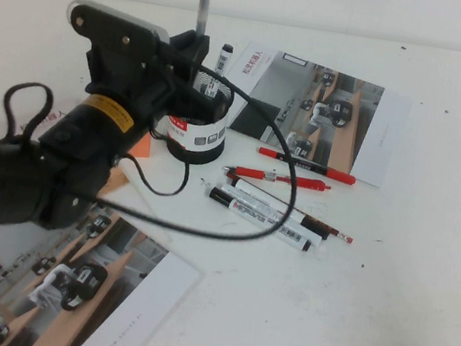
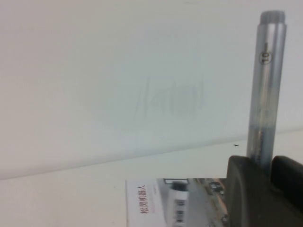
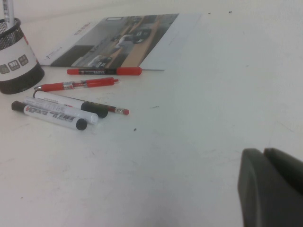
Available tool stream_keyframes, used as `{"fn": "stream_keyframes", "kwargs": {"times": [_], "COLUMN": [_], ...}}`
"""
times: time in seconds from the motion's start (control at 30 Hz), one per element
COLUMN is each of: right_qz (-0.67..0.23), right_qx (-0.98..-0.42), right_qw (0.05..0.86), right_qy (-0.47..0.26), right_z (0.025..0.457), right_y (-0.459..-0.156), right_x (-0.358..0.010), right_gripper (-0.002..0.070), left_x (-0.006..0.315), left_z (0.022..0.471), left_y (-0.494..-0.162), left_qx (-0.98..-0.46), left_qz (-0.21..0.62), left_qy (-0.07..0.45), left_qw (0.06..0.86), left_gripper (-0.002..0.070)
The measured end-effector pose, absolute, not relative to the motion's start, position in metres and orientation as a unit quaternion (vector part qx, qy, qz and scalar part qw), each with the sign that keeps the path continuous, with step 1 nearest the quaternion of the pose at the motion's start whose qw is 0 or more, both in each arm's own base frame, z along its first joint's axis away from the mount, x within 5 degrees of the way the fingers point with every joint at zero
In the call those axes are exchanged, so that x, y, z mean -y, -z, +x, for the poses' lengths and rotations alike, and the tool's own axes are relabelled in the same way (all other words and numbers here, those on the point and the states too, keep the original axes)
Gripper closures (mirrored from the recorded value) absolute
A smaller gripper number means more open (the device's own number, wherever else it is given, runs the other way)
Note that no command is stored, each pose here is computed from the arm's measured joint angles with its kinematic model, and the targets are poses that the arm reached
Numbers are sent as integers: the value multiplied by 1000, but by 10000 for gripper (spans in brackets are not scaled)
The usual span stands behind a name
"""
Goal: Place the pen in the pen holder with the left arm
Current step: Place the pen onto the pen holder
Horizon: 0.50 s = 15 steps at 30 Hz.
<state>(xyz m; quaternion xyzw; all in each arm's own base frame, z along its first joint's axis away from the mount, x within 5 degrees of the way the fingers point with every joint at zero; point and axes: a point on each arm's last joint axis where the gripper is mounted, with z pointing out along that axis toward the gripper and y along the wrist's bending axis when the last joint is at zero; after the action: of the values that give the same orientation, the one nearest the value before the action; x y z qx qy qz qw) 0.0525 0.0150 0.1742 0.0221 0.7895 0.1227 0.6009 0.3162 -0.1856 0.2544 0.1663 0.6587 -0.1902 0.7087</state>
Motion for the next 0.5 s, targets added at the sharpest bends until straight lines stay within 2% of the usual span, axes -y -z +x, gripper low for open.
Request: {"fn": "stream_keyframes", "kwargs": {"times": [0.27,0.5], "right_qz": [22,22], "right_qx": [-790,-790], "right_qw": [601,601], "right_qy": [-123,-123], "right_z": [53,53], "right_y": [-174,-174], "right_x": [-15,-15], "right_gripper": [696,696], "left_x": [183,192], "left_z": [365,381], "left_y": [-232,-218], "left_qx": [-660,-664], "left_qz": [147,152], "left_qy": [183,184], "left_qw": [714,709], "left_gripper": [631,631]}}
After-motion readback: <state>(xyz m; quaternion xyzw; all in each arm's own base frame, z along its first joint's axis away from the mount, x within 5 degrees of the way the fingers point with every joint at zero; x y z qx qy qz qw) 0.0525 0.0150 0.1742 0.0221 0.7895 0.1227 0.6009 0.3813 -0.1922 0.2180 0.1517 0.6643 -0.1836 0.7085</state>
